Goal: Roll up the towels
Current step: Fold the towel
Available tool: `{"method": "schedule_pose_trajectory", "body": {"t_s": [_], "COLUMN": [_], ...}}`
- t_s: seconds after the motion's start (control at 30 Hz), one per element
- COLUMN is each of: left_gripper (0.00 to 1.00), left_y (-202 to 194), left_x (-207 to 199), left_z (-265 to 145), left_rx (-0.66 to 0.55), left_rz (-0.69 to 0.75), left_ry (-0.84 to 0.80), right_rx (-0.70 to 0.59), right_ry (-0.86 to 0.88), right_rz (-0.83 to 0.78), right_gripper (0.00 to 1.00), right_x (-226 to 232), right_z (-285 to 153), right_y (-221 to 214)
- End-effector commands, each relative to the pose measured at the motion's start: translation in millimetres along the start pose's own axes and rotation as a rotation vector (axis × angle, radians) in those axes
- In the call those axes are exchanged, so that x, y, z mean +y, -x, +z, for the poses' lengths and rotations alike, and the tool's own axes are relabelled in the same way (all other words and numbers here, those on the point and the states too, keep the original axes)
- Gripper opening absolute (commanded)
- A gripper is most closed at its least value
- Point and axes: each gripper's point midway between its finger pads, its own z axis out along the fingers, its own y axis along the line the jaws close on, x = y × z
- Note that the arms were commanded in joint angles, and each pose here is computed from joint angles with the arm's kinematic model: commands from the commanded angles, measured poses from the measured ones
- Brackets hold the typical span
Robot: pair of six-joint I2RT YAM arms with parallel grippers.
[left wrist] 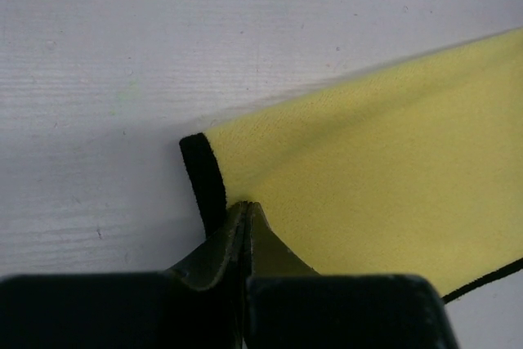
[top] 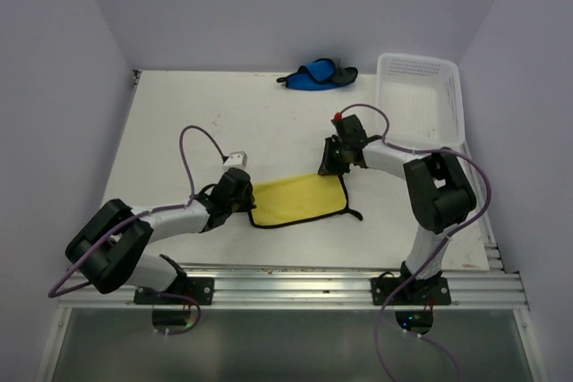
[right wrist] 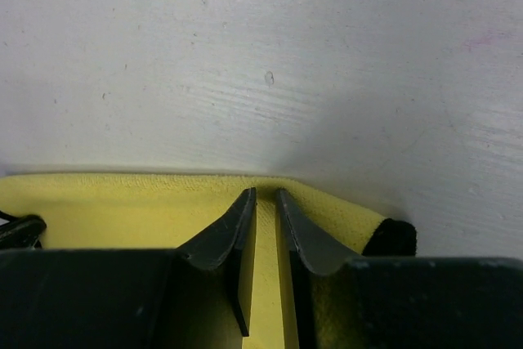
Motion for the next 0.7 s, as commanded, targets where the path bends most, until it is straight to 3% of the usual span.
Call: {"method": "schedule_pose_trajectory", "body": {"t_s": [0.0,0.43,0.67], "left_gripper": [0.00,0.00,0.00], "left_y": [-23,-25,-28], "left_x": [25,24,25], "left_z": [1,2,1], "left_rx": [0.087,0.098,0.107], "left_rz": [0.012,0.013,0.014], "left_ry": [0.096,0.090,0.089], "right_rx": [-0.021,-0.068,-0.063], "right_ry": [-0.024,-0.080,-0.120], "right_rz": [-0.035,-0.038,-0.047], "right_gripper": [0.20,0.32,0.33], "right_x": [-7,-25,-35], "right_z": [-13,-35,-37], "right_y": [0,5,-2]}}
